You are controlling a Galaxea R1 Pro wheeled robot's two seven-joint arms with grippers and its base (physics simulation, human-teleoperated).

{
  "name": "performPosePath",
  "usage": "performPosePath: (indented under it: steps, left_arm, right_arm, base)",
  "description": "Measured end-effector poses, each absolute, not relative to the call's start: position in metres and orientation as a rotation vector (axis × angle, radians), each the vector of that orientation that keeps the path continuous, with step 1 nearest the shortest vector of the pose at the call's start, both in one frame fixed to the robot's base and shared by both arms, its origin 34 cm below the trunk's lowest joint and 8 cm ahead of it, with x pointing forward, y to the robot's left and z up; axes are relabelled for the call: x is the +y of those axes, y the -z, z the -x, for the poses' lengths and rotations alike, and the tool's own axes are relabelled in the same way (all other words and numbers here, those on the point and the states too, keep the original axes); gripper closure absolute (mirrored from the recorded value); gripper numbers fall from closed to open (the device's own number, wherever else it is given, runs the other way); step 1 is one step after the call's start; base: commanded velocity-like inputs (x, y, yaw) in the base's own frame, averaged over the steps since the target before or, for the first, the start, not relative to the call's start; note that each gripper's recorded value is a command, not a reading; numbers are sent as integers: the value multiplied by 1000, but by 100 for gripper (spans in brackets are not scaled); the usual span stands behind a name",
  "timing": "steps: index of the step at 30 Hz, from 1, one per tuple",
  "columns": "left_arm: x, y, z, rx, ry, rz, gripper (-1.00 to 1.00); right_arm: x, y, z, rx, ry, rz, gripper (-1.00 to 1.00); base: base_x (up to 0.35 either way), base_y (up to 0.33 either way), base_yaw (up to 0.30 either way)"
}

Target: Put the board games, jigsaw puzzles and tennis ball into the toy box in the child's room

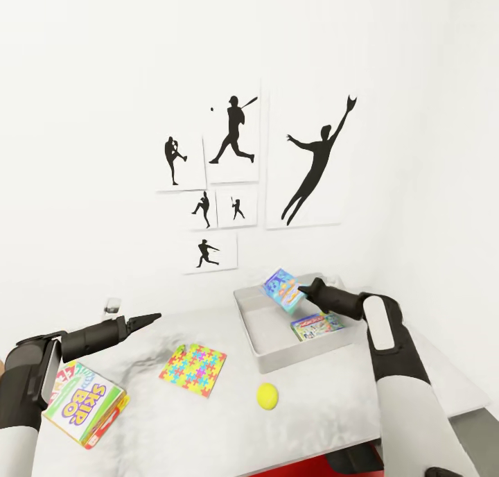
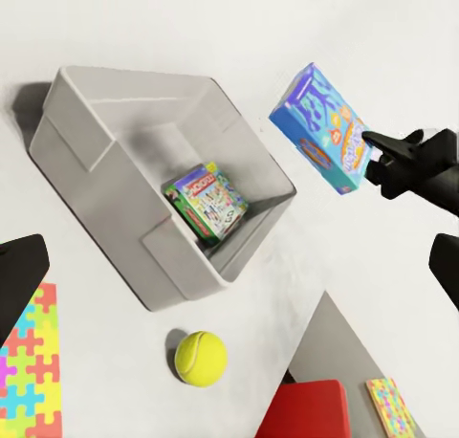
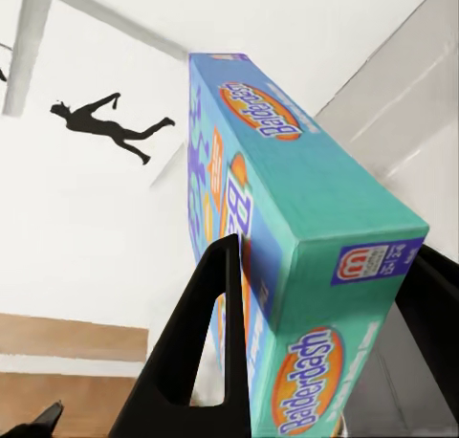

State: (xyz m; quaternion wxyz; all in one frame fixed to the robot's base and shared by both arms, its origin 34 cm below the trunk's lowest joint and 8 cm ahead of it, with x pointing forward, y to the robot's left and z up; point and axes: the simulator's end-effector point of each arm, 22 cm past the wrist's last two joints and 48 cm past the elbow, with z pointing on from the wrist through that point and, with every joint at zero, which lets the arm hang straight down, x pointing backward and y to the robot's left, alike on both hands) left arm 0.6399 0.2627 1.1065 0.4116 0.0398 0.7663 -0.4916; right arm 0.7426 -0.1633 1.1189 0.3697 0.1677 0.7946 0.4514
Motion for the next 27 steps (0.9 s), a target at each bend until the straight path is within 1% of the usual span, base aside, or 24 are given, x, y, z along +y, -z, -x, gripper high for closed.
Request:
performPosePath:
  steps: [4, 9, 27]
  left_arm:
    - [262, -1108, -639, 1922, 1247, -105, -100]
    - [254, -1119, -631, 1881, 1314, -145, -100]
    - [252, -1111, -630, 1885, 1340, -143, -100]
  right_arm:
    - [-152, -1111, -751, 2051, -1137, -450, 100]
    - [-134, -1110, -755, 2052, -1088, -389, 100]
    - [-134, -1047, -759, 2110, -1025, -468, 100]
  base:
    - [0, 0, 0]
    - [0, 0, 0]
    - [0, 0, 0]
